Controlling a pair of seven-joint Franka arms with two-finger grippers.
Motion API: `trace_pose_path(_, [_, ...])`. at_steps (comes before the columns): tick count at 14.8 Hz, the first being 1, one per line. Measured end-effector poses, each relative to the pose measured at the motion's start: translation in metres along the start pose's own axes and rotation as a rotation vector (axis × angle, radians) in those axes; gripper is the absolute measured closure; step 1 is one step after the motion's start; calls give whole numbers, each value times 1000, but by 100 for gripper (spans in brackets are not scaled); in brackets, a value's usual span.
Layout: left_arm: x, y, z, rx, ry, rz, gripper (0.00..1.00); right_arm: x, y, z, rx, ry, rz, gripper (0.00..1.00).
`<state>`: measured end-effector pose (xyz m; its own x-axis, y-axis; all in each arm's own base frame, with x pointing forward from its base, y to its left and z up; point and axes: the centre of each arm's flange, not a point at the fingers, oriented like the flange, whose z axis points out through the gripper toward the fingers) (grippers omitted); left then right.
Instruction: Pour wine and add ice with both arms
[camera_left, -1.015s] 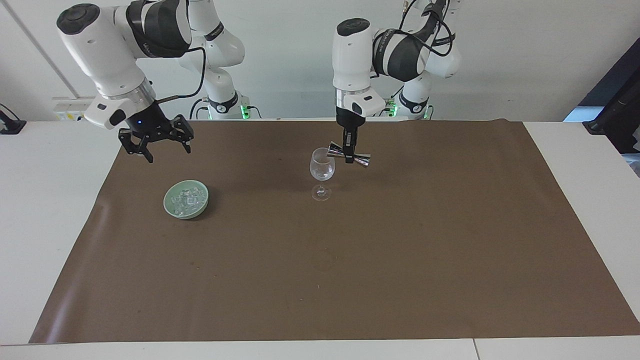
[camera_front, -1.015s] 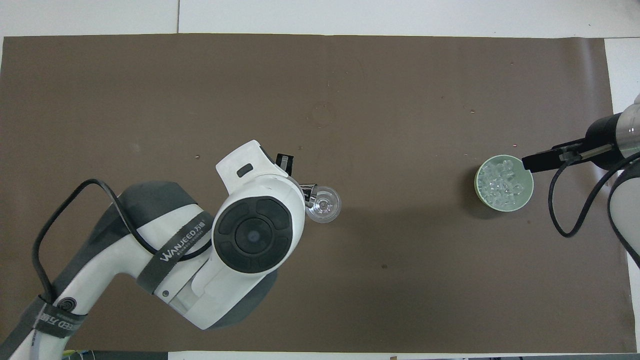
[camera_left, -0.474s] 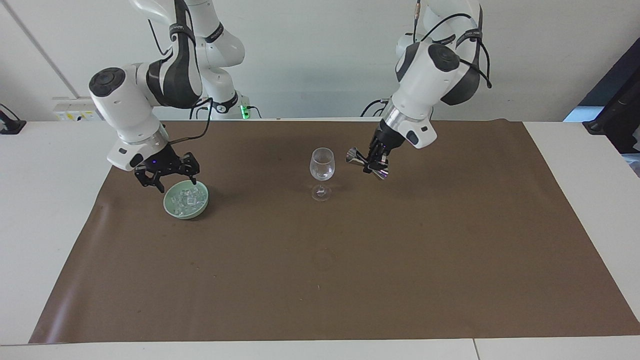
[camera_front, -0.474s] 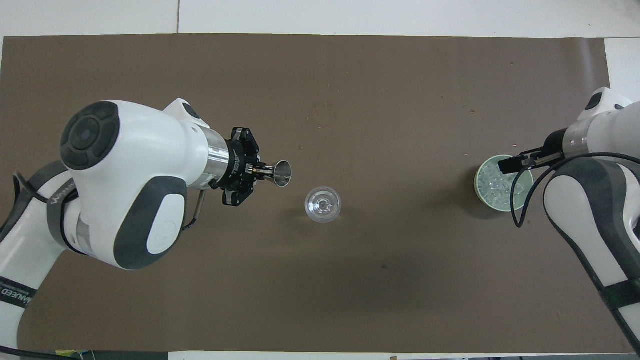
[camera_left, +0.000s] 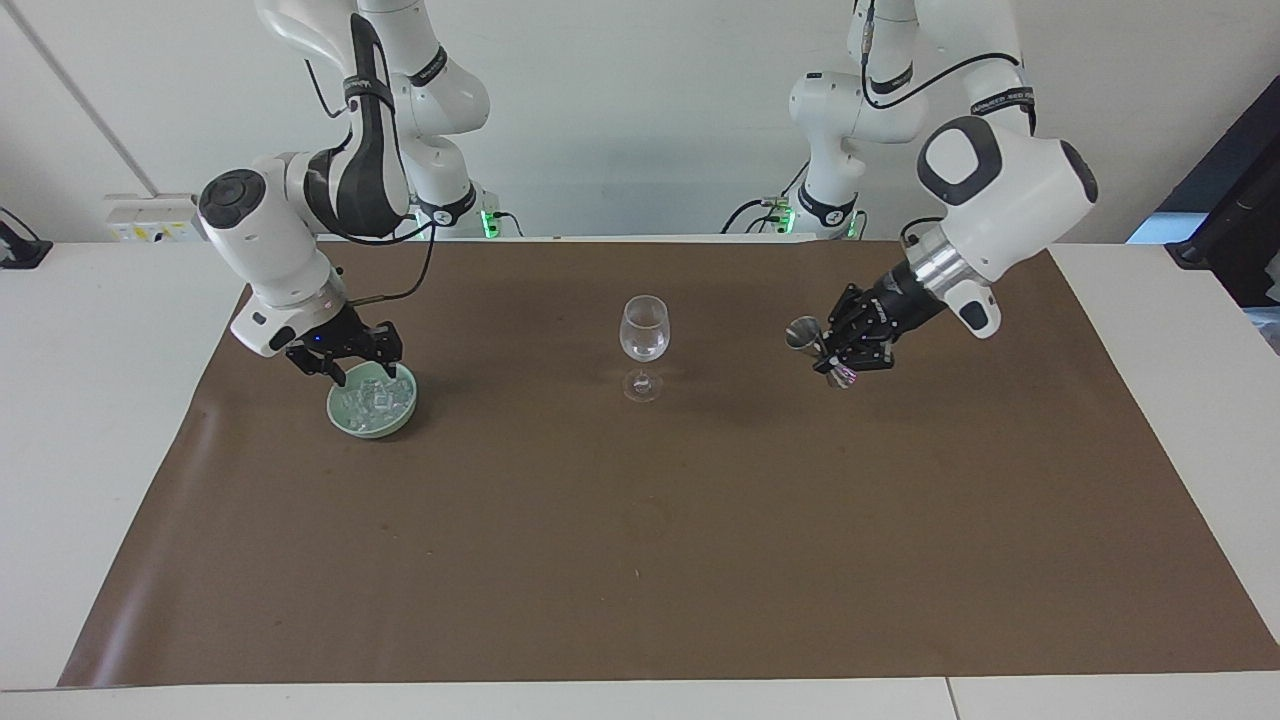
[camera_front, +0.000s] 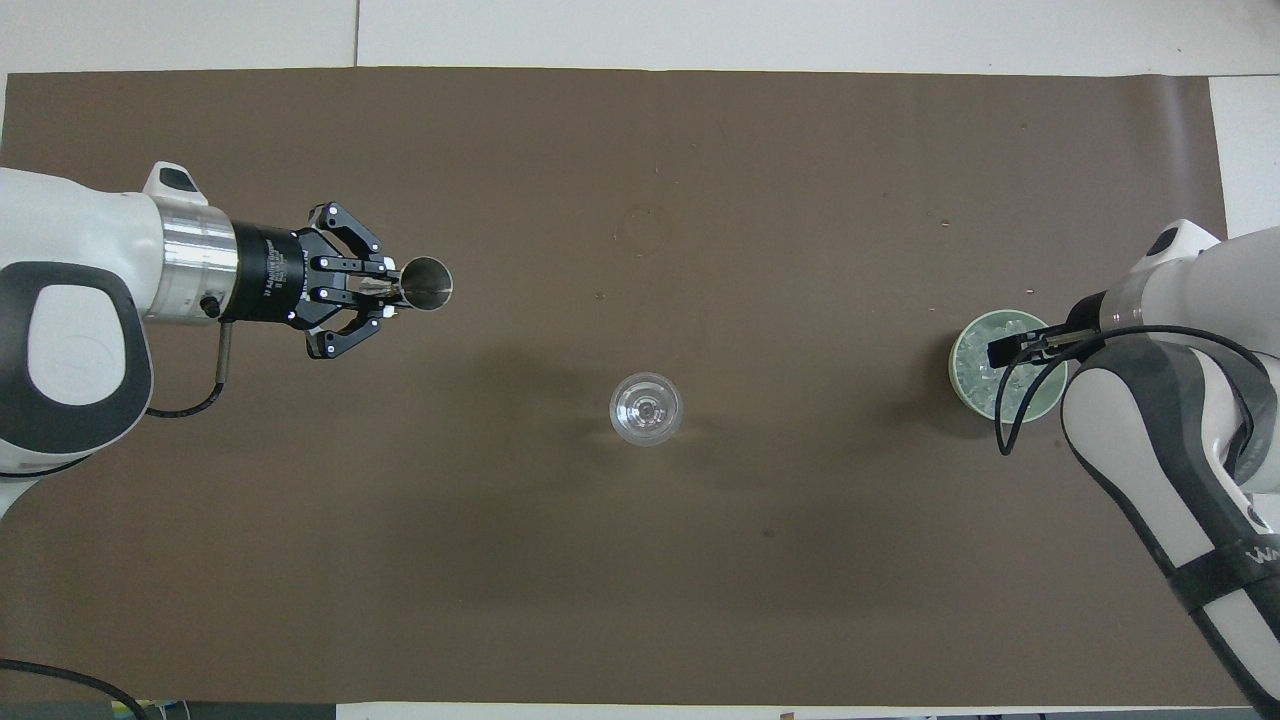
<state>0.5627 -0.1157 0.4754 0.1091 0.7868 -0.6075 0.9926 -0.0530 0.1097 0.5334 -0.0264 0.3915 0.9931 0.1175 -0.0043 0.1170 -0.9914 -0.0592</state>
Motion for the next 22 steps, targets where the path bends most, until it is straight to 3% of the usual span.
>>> trace_pose_path(2, [42,-1,-10,-4,-89,-21,79,2,1,9,-4,6,3,29])
trace_pose_path(8, [172,0,2,-57,-349,-152,79,8,3,39,-8,-18,32,30])
trace_pose_path(12, [244,-10,11,-106,-474,-163,79,8,5,50,-7,-38,37,33])
trace_pose_path(17, [300,-18,17,-192,-561,-214,79,7,5,53,-6,-44,38,41])
trace_pose_path(22, [331,-16,23,-209,-572,-255,79,5,6,60,-7,-46,40,41])
